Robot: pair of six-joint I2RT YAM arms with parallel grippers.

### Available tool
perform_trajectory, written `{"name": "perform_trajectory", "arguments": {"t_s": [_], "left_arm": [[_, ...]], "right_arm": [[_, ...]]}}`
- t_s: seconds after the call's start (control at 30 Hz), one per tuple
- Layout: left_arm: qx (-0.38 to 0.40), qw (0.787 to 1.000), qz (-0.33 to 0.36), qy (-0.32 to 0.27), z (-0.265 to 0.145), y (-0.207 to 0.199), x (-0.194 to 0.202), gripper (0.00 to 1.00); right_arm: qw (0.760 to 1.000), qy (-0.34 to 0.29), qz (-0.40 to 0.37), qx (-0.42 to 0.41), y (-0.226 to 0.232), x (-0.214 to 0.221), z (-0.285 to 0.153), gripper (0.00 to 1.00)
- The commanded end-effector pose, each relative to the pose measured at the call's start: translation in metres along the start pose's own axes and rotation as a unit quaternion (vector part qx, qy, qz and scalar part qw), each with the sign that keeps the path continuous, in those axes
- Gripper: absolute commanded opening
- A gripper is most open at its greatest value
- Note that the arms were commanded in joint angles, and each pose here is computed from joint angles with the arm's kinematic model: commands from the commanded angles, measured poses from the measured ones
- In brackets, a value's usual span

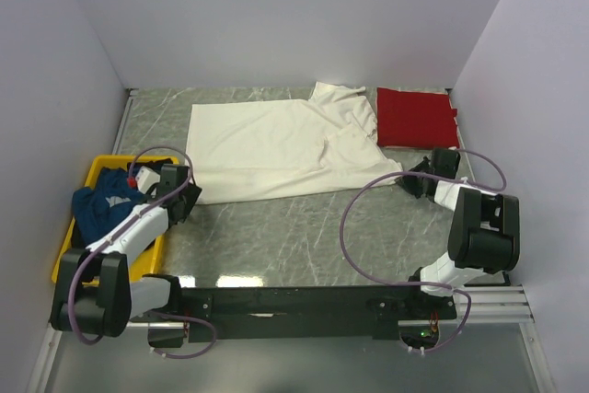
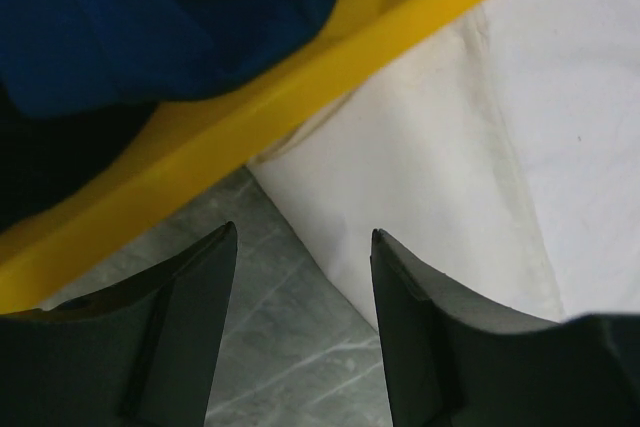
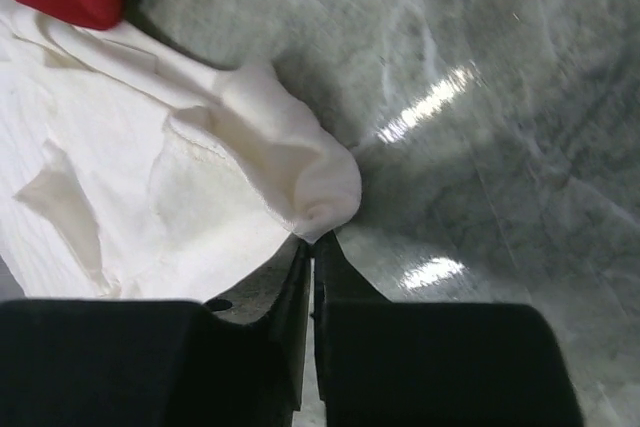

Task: Fold and stack the t-shirts
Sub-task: Fold the tshirt

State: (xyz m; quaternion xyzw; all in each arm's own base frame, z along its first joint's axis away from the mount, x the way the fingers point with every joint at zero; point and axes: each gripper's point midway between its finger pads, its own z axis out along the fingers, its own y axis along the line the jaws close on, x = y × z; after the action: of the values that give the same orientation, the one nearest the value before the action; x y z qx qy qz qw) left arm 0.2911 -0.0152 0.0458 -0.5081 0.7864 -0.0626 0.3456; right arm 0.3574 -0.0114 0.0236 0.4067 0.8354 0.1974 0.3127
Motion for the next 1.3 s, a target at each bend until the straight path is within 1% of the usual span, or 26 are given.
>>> {"name": "perform_trajectory", "arguments": {"t_s": [0.0,0.23,0.33,0.43,0.47,0.53,0.57,0.63,0.83,0.97,1.03,1.13,1.17,1.23,1.27], "left_arm": [[-0.021,0.999,-0.016,-0.021,0.010,0.006,-0.010,0.61],[-0.040,0.999,-0.020,-0.023,0.022,0.005,-0.010,0.60],[-0.049,0.998,-0.018,-0.023,0.029,0.005,-0.010,0.57],[-0.052,0.998,-0.012,-0.024,0.034,0.001,-0.010,0.41],[-0.052,0.998,-0.010,-0.026,0.036,-0.001,-0.011,0.28],[-0.057,0.998,-0.005,-0.028,0.037,-0.001,-0.013,0.19],[-0.055,0.998,-0.002,-0.030,0.036,-0.006,-0.016,0.10],[-0.056,0.998,0.001,-0.030,0.035,-0.007,-0.017,0.01],[-0.038,0.999,-0.003,-0.039,0.016,-0.014,-0.028,0.01],[-0.006,0.999,-0.012,-0.048,-0.008,-0.027,-0.040,0.01],[0.007,0.999,-0.014,-0.050,-0.018,-0.032,-0.045,0.01],[0.032,0.998,-0.019,-0.057,-0.040,-0.035,-0.053,0.01],[0.030,0.998,-0.018,-0.053,-0.044,-0.031,-0.051,0.01],[0.035,0.998,-0.023,-0.051,-0.051,-0.025,-0.049,0.01],[0.032,0.998,-0.022,-0.047,-0.053,-0.020,-0.047,0.01]], "right_arm": [[0.999,-0.025,-0.010,-0.024,0.020,-0.023,-0.001,0.05],[0.999,-0.023,-0.013,-0.030,0.023,-0.023,-0.004,0.02],[0.999,-0.019,-0.013,-0.034,0.026,-0.022,-0.006,0.00],[0.999,-0.020,-0.012,-0.041,0.029,-0.022,-0.010,0.00],[0.999,-0.021,-0.013,-0.045,0.032,-0.023,-0.013,0.00],[0.999,-0.020,-0.015,-0.046,0.034,-0.023,-0.017,0.00],[0.999,-0.021,-0.016,-0.047,0.036,-0.024,-0.020,0.00],[0.999,-0.026,-0.020,-0.044,0.036,-0.026,-0.024,0.00],[0.998,-0.037,-0.029,-0.027,0.036,-0.030,-0.043,0.00],[0.999,-0.036,-0.026,-0.018,0.038,-0.031,-0.063,0.00],[0.998,-0.046,-0.023,-0.021,0.043,-0.035,-0.076,0.00],[0.999,-0.043,-0.011,-0.009,0.040,-0.033,-0.090,0.00],[0.999,-0.034,-0.005,0.004,0.033,-0.027,-0.093,0.00],[0.999,-0.039,0.001,0.008,0.030,-0.025,-0.102,0.00],[0.999,-0.030,0.009,0.025,0.019,-0.018,-0.105,0.00]]}}
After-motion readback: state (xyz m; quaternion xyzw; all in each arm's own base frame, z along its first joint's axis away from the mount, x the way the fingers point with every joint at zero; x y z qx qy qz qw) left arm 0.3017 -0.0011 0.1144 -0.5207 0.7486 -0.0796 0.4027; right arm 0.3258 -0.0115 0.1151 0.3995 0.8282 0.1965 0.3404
